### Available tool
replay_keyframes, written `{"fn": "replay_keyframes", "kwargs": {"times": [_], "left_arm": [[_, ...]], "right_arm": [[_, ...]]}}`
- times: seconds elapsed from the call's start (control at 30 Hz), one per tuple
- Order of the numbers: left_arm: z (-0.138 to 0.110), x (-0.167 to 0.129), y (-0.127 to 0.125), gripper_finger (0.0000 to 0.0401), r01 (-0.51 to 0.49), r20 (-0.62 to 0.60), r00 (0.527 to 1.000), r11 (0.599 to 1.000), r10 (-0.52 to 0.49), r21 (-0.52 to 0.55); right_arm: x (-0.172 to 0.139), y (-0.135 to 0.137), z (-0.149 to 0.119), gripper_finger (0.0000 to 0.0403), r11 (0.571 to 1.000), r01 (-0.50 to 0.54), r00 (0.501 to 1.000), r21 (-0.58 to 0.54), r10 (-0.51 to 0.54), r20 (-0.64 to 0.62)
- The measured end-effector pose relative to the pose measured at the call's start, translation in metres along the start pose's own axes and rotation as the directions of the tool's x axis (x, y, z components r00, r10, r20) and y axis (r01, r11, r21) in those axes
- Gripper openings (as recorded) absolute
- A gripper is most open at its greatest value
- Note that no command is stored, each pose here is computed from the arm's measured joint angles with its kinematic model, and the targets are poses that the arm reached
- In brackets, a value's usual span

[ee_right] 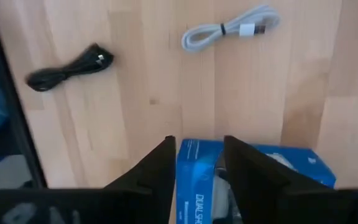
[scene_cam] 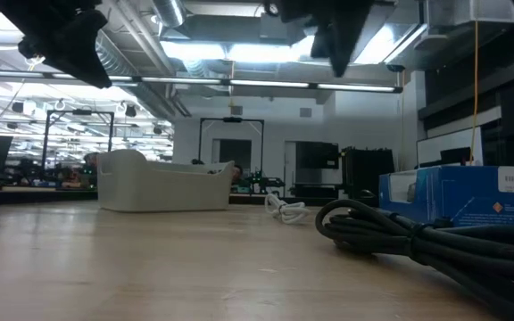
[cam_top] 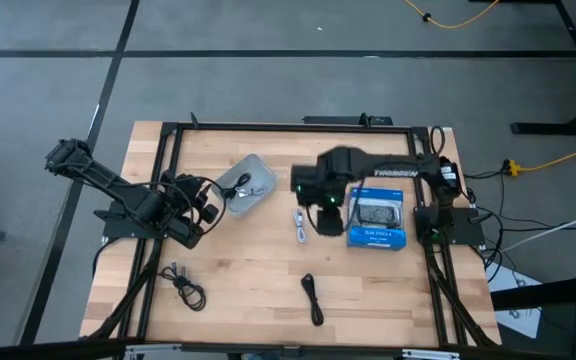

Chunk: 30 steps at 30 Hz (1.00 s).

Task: Pick and place USB-C Cables
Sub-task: Put the black gray charger cable into the white bin

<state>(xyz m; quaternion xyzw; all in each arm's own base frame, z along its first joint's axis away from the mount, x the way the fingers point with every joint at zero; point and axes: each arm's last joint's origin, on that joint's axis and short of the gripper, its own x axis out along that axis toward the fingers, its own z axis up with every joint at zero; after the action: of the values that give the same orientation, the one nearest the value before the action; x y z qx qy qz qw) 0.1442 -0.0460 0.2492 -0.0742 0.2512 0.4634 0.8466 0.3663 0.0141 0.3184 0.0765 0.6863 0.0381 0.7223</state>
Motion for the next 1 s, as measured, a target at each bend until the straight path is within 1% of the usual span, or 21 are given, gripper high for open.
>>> {"fn": "replay_keyframes", "kwargs": {"times": [0.07,0.13,0.2,0.27,0.4,0.47,0.57,0.63,0.77,0.87,1.0], "left_arm": [[0.000,0.000,0.000,0.0088,0.000,-0.001,1.000,1.000,0.000,0.000],[0.000,0.000,0.000,0.0088,0.000,-0.001,1.000,1.000,0.000,0.000],[0.000,0.000,0.000,0.0088,0.001,-0.001,1.000,1.000,-0.001,0.000],[0.000,0.000,0.000,0.0088,0.001,-0.002,1.000,1.000,-0.001,-0.001],[0.000,0.000,0.000,0.0088,0.001,-0.002,1.000,1.000,-0.001,-0.001],[0.000,0.000,0.000,0.0088,0.001,-0.001,1.000,1.000,-0.001,-0.001],[0.000,0.000,0.000,0.0088,0.002,-0.001,1.000,1.000,-0.002,-0.003],[0.000,0.000,0.000,0.0088,0.003,-0.001,1.000,1.000,-0.003,-0.005],[0.000,0.000,0.000,0.0088,0.001,0.006,1.000,1.000,-0.001,-0.005],[0.000,0.000,0.000,0.0088,0.001,0.006,1.000,1.000,-0.001,-0.005],[0.000,0.000,-0.001,0.0088,0.003,0.007,1.000,1.000,-0.003,-0.009]], "right_arm": [[0.004,0.014,-0.003,0.0139,0.999,0.044,0.999,-0.007,-0.044,-0.018],[0.007,0.026,-0.009,0.0139,0.994,0.096,0.994,-0.045,-0.098,-0.054],[0.008,0.037,-0.011,0.0139,0.986,0.137,0.989,-0.095,-0.141,-0.036],[0.007,0.047,-0.015,0.0137,0.979,0.151,0.987,-0.135,-0.156,-0.027],[-0.002,0.058,-0.024,0.0130,0.960,0.218,0.976,-0.177,-0.218,0.023],[-0.008,0.057,-0.035,0.0128,0.949,0.263,0.965,-0.172,-0.260,0.042],[-0.013,0.050,-0.061,0.0127,0.946,0.307,0.952,-0.100,-0.305,0.043],[-0.011,0.044,-0.081,0.0127,0.951,0.303,0.952,-0.056,-0.300,0.055],[-0.005,0.035,-0.120,0.0127,0.969,0.245,0.956,0.014,-0.244,0.161],[0.004,0.030,-0.143,0.0127,0.979,0.198,0.942,0.057,-0.206,0.265],[0.020,0.024,-0.164,0.0127,0.988,0.137,0.908,0.069,-0.154,0.390]]}}
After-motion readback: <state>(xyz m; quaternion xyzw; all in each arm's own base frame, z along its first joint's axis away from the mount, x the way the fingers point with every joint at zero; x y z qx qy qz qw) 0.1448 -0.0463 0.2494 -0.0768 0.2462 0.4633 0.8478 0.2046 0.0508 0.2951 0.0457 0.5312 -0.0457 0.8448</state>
